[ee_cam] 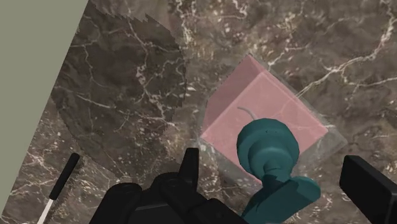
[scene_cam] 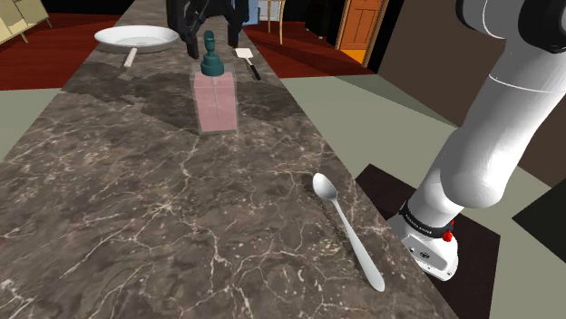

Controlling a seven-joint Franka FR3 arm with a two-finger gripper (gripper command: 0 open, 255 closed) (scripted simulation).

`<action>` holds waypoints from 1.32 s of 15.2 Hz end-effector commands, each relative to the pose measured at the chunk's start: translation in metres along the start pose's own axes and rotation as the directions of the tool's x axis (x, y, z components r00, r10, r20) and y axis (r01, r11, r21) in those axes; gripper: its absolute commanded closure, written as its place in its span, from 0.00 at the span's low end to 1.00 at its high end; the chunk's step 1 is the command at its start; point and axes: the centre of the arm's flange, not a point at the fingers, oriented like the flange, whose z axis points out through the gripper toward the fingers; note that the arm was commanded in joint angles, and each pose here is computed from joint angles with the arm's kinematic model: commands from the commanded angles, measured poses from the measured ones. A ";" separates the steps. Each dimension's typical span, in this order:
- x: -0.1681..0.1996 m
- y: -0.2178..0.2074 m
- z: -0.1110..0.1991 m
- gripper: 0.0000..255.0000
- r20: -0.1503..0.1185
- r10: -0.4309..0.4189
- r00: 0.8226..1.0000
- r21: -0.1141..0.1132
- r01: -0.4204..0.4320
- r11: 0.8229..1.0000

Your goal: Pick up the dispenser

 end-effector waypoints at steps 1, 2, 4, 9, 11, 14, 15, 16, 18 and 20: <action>0.000 0.000 0.002 1.00 0.000 0.000 1.000 0.000 0.000 1.000; 0.000 0.000 0.002 1.00 0.000 0.000 1.000 0.000 0.000 1.000; 0.000 0.000 0.002 1.00 0.000 0.000 1.000 0.000 0.000 1.000; 0.000 0.000 0.001 1.00 0.000 0.000 1.000 0.000 0.000 1.000; 0.000 0.000 -0.003 1.00 0.000 0.000 1.000 0.000 0.000 1.000; 0.002 0.000 -0.019 1.00 0.000 0.000 1.000 0.000 0.000 1.000; 0.002 0.000 -0.025 1.00 0.000 0.000 1.000 0.000 0.000 1.000; 0.003 0.001 -0.030 1.00 0.000 0.000 1.000 0.000 0.000 1.000; 0.004 0.001 -0.040 1.00 0.000 0.000 1.000 0.000 0.000 1.000; 0.005 0.001 -0.051 1.00 0.000 0.000 1.000 0.000 0.000 1.000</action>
